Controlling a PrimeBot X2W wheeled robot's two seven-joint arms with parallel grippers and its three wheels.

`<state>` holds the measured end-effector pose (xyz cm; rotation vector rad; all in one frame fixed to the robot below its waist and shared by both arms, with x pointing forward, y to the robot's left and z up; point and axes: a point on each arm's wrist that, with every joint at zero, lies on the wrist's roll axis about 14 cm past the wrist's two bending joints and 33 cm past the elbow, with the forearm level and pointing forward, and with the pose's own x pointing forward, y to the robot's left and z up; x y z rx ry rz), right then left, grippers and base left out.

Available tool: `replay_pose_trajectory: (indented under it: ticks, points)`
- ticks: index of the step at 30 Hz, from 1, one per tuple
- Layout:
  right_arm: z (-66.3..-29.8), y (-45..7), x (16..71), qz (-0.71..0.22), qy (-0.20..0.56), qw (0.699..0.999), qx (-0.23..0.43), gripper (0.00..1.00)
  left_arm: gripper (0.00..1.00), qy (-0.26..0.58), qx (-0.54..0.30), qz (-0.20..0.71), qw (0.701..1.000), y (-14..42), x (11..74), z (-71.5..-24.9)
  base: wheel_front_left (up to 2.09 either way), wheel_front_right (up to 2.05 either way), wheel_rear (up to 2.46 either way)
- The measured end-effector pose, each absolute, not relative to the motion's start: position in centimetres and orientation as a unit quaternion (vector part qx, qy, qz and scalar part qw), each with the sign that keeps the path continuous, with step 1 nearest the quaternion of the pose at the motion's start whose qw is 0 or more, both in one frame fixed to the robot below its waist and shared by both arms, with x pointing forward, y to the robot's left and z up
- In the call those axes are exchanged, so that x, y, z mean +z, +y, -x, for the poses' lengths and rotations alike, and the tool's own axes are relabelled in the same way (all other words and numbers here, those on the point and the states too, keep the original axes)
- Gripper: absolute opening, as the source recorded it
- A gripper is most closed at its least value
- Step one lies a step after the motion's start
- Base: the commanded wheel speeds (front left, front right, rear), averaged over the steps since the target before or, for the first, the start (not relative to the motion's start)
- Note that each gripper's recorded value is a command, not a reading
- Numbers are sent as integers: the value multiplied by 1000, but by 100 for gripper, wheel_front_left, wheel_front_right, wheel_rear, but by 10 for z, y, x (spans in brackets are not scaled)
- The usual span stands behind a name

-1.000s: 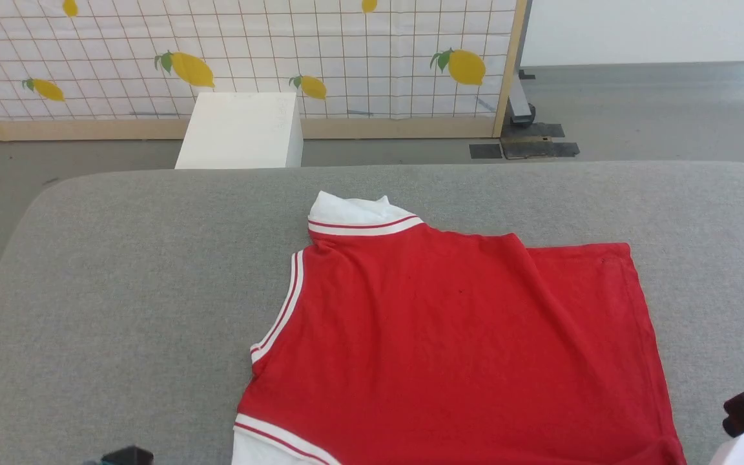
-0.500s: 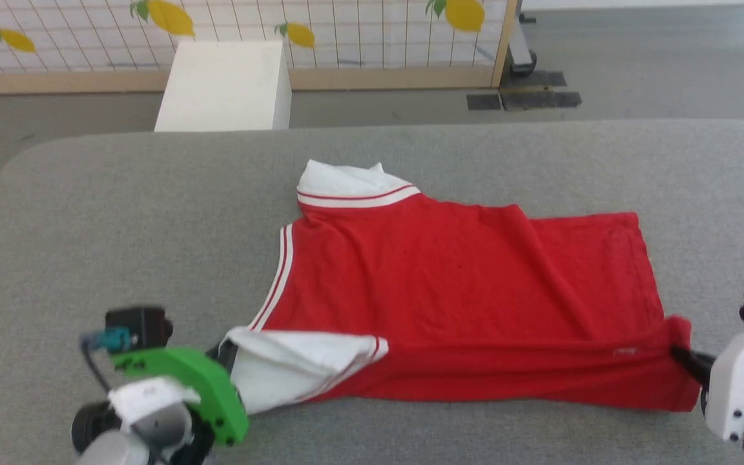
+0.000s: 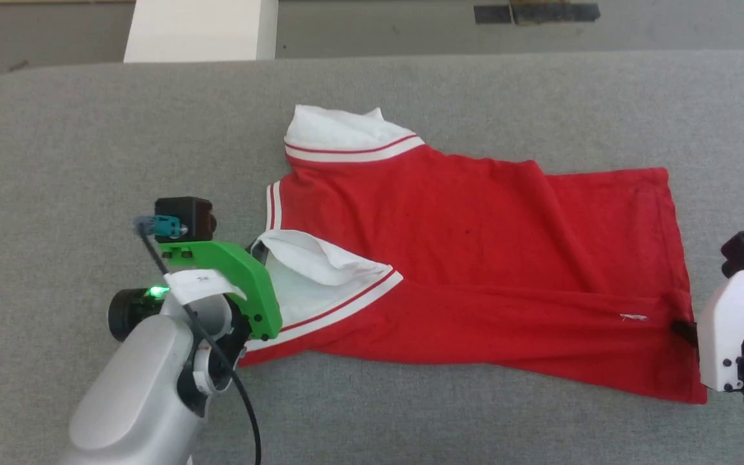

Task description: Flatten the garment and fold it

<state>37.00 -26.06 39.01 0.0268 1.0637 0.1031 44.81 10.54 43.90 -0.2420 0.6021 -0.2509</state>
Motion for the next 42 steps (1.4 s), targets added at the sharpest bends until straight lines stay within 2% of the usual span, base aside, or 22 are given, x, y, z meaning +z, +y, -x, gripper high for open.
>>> replay_pose_trajectory:
  ticks: [5,9,10,11,12,16,17,18,23,26,32,39,42]
  points:
    - [-371,-258,372,0,539,840,57,0,0,350,-113,116,923,104,396,-445,0,0,0]
    - [-373,-257,368,4,547,835,60,0,0,351,-110,120,922,105,388,-449,0,0,0]
    - [-373,-257,369,-1,545,836,60,32,32,347,-110,121,924,105,390,-450,0,0,0]
    - [-374,-257,369,-3,542,838,59,100,82,347,-109,121,924,105,390,-450,0,0,0]
    - [-375,-258,371,-4,536,842,58,100,100,344,-110,122,924,104,391,-450,0,0,0]
    - [-384,-257,384,-32,490,870,50,100,100,306,-108,128,937,108,410,-456,0,0,0]
    - [-391,-257,401,-61,437,897,39,100,100,239,-103,146,954,112,444,-465,0,0,0]
    - [-392,-258,408,-69,419,905,34,100,100,214,-102,150,960,114,456,-467,0,0,0]
    - [-376,-263,427,-95,363,927,16,100,100,132,-89,155,975,129,486,-447,0,0,0]
    - [-359,-262,431,-108,351,930,8,100,100,147,-77,150,975,137,471,-417,0,0,0]
    - [-337,-265,443,-119,330,936,-9,100,100,250,-65,147,955,134,430,-369,0,0,0]
    - [-330,-262,441,-127,336,933,-16,100,100,349,-68,124,926,127,402,-360,0,0,0]
    - [-329,-260,438,-129,343,930,-18,100,100,357,-73,105,925,125,400,-373,0,0,0]
